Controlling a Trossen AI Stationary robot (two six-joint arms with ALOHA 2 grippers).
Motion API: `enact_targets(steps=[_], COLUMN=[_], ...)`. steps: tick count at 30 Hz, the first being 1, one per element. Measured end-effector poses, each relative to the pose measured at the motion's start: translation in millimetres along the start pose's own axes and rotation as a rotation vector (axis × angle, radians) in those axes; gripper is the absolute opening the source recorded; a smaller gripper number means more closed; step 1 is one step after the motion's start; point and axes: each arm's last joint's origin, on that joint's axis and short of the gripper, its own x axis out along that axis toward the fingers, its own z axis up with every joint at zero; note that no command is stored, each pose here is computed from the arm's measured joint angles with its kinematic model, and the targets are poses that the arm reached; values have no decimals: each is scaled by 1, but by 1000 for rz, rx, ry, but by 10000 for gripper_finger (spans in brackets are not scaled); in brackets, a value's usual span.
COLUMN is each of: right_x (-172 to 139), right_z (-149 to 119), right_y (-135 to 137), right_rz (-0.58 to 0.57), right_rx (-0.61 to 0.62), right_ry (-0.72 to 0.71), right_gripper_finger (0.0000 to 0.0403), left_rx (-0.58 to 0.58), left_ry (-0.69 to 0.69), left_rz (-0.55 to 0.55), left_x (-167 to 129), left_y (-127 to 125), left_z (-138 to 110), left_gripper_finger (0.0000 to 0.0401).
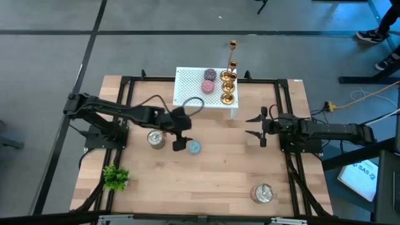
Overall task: Pick & Place candle stick holders
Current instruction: Put the small blue scented candle on the shelf
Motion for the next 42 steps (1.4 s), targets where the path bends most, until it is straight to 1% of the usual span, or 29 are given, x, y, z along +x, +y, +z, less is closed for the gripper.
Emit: enact_targets(steps=[3,8,11,14,16,19,24,29,34,39,42], right_x=[-1,-1,-1,0,0,0,0,0,0,0,0], right_z=[1,1,0,0,0,1,0,0,0,0,0], right_y=[-1,-1,-1,-1,-1,-1,-1,-1,-1,-1,-1], right_rz=[-18,-4,-3,-2,-2,-2,-1,1,1,1,1], right_rx=[-3,-3,-2,26,31,31,31,31,30,30,30], right_ry=[-8,-8,-7,-3,-3,-8,-5,-5,-4,-5,-5], right_gripper_finger=[232,232,232,232,232,232,232,232,232,232,232], left_rx=[63,166,196,133,105,129,219,224,231,213,207], left_ry=[52,110,144,193,251,292,303,330,329,328,322], left_rz=[-37,-129,-163,-156,-144,-128,-97,-91,-93,-86,-67], left_x=[14,35,45,54,59,63,74,81,82,82,83], left_y=[-7,-15,-22,-24,-24,-28,-36,-37,-36,-33,-32], left_z=[8,16,19,19,14,9,4,-1,-1,0,1], left_gripper_finger=[322,322,322,322,322,322,322,322,322,323,323])
